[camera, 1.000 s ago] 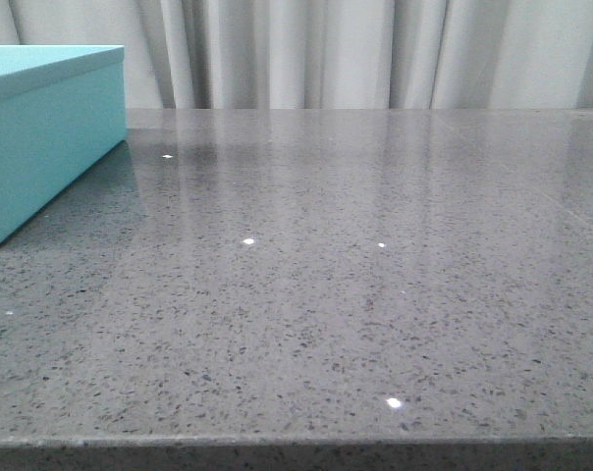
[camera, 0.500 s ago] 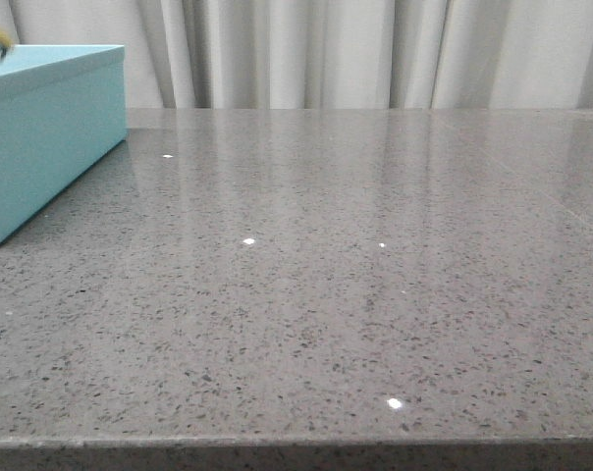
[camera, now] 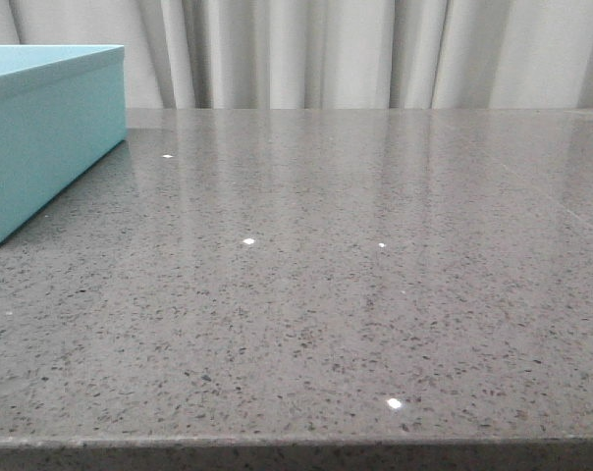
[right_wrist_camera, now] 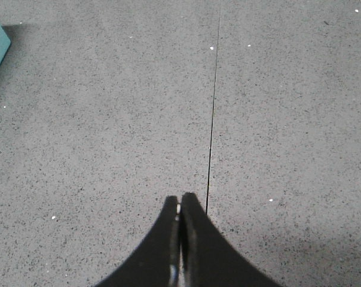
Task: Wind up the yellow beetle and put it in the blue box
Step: 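Lower the beetle into the blue box and open the left gripper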
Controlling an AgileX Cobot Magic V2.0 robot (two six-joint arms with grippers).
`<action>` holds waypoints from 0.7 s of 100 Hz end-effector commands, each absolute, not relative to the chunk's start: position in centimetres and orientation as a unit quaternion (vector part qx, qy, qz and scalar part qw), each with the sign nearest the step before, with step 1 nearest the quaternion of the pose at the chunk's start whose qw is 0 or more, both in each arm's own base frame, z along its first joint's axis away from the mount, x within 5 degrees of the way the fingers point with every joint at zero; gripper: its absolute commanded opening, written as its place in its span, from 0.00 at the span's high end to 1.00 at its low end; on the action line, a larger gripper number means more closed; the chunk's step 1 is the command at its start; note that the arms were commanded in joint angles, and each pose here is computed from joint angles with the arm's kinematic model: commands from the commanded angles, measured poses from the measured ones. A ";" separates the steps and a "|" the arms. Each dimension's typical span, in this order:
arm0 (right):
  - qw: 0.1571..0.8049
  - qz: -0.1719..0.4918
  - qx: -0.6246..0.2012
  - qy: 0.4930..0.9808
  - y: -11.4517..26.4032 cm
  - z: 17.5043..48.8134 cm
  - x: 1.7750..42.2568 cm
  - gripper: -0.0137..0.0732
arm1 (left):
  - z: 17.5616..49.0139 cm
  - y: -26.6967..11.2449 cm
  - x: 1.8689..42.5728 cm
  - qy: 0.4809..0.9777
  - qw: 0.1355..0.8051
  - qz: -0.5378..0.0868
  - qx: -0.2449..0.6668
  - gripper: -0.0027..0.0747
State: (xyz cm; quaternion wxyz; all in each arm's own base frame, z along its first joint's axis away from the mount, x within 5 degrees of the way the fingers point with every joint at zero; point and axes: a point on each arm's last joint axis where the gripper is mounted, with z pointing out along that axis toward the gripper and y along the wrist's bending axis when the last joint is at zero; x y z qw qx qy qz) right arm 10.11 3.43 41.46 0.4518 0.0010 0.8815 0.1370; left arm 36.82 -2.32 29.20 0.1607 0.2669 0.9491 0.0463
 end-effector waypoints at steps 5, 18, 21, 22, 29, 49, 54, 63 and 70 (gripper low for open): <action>0.487 0.143 -0.005 0.862 3.4 42.6 10.2 0.92 | 32.1 -2.2 36.3 0.939 0.214 0.060 0.263 0.38; 0.494 0.133 -0.014 0.859 3.2 42.7 10.0 0.92 | 33.6 -2.1 35.4 0.937 0.232 0.062 0.255 0.42; 0.499 0.128 -0.020 0.857 3.1 42.7 9.9 0.92 | 34.2 -2.2 35.0 0.935 0.240 0.060 0.253 0.46; 0.500 0.127 -0.021 0.856 3.1 42.6 9.9 0.92 | 34.3 -2.2 34.9 0.935 0.243 0.058 0.251 0.47; 0.511 0.120 -0.028 0.850 2.8 42.5 9.4 0.92 | 35.7 -2.3 34.0 0.931 0.263 0.051 0.248 0.57; 0.549 0.095 -0.035 0.829 1.8 41.3 8.3 0.92 | 40.0 -2.4 30.4 0.913 0.328 0.040 0.237 0.99; 0.562 0.091 -0.038 0.822 1.5 40.9 7.9 0.92 | 40.8 -2.5 29.3 0.910 0.342 0.036 0.232 0.99; 0.575 0.093 -0.041 0.812 1.3 39.9 7.3 0.92 | 41.8 -2.6 27.4 0.900 0.373 0.020 0.225 0.99; 0.582 0.096 -0.043 0.806 1.2 39.1 6.9 0.92 | 42.2 -2.8 25.9 0.888 0.406 0.007 0.217 0.99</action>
